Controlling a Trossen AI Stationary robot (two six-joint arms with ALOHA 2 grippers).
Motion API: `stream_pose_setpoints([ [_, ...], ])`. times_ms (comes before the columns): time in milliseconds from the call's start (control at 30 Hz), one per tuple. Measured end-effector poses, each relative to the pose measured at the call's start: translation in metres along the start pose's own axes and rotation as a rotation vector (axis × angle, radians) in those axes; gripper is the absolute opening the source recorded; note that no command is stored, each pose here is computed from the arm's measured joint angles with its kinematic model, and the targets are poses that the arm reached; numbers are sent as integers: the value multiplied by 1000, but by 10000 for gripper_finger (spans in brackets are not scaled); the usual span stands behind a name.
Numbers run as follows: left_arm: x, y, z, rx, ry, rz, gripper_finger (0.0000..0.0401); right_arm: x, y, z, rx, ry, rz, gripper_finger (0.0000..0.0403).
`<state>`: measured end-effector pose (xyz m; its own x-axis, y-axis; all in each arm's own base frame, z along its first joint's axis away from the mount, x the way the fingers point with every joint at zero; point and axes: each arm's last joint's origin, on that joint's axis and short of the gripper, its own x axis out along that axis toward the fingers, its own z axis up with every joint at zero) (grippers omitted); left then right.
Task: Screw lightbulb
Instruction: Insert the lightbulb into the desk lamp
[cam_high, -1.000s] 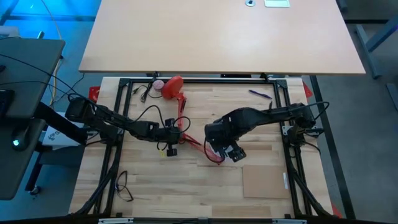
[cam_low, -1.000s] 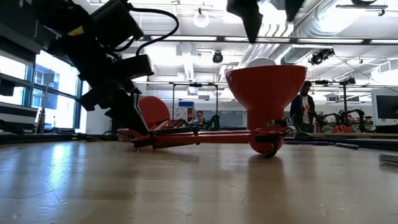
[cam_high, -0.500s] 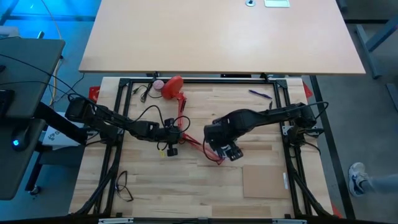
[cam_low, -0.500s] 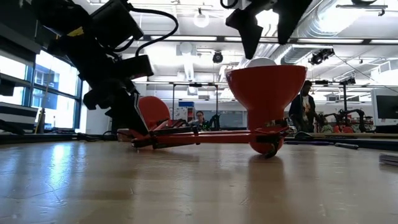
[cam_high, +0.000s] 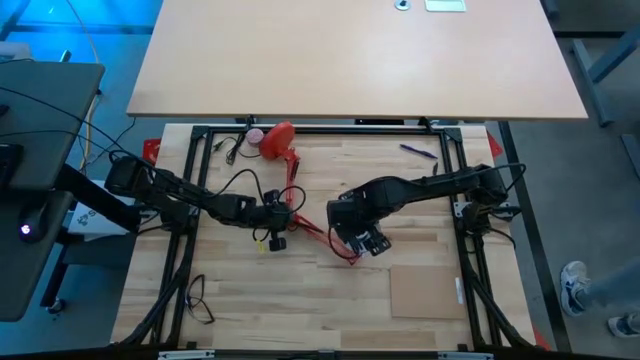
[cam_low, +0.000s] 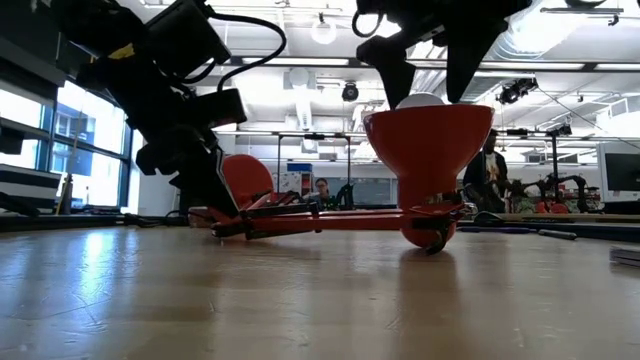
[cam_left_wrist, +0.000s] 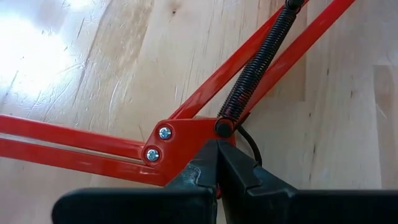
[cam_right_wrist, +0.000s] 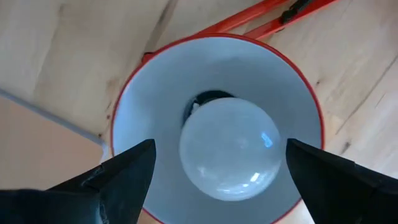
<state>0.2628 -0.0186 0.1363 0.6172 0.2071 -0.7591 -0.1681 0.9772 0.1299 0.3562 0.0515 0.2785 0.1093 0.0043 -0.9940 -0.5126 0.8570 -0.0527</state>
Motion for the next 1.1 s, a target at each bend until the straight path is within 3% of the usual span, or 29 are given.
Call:
stream_pose_setpoints([
  [700, 0, 0, 0, -1, -1, 1, 0, 13, -5, -4, -204, 4, 18, 329],
  [1100, 0, 0, 0, -2, -1, 1, 0, 13, -10, -6, -227, -6, 25, 329],
])
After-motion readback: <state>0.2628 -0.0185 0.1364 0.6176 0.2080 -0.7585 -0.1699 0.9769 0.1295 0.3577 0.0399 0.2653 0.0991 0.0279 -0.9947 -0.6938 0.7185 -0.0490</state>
